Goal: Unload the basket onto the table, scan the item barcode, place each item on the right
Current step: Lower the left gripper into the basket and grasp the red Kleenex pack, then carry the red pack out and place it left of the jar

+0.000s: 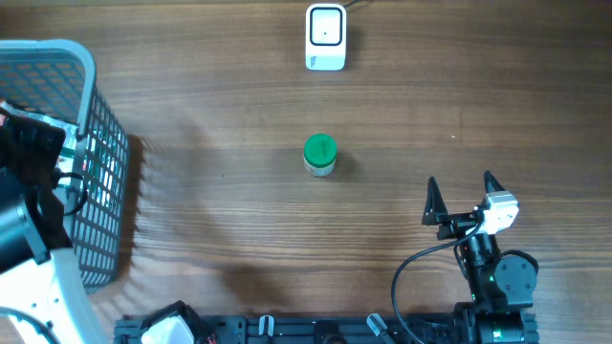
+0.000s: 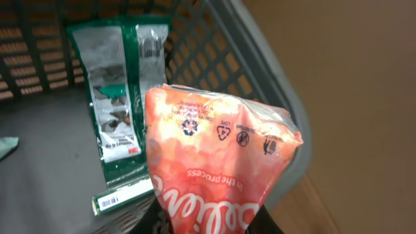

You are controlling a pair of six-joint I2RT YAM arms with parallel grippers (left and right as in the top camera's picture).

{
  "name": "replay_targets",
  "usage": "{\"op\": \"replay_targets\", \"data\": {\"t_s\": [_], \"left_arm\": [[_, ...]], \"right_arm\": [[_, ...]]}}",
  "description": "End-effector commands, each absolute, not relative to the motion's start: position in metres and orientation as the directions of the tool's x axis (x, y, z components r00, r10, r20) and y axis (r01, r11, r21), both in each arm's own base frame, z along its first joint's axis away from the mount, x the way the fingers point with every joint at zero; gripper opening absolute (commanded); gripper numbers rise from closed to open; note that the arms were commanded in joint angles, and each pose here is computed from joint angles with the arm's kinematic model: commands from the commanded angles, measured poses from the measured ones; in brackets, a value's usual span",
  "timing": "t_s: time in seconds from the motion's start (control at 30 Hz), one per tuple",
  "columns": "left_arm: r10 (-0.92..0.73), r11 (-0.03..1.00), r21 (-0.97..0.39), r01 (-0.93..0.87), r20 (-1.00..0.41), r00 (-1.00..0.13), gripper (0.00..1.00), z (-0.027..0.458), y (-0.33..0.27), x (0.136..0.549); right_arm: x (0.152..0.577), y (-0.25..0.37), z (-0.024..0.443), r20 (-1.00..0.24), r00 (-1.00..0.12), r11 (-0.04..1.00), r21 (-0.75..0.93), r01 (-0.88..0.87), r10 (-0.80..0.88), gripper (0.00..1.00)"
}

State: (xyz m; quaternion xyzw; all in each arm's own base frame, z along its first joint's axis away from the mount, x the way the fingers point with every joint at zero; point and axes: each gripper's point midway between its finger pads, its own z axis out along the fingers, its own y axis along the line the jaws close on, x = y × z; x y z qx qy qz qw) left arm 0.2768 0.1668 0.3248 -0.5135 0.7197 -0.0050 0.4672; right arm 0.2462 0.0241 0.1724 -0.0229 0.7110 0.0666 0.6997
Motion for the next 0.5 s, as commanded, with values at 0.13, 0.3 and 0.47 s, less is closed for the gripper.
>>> {"op": "replay_targets", "data": {"t_s": [0.13,0.3,0.47], "left_arm": [[-0.623,0.702,-0.512,-0.495,-0.778,-0.080,0.08,0.387,0.114,0.280],[-0.574,0.808,-0.505,-0.305,-0.792,-0.210,0.06,0.392,0.050,0.299],[-0.419,0.905,-0.404,-0.135,-0.787,-0.454,0.06,0.354,-0.025,0.329]], "right_arm": [[0.246,0.026,0.173,-0.999,-0.015,0.989,0.054,-0.137,0.052,1.00],[0.246,0.026,0.173,-0.999,-0.015,0.989,0.054,-0.137,0.052,1.00],[0.246,0.026,0.173,-0.999,-0.015,0.989,0.054,-0.137,0.052,1.00]]}}
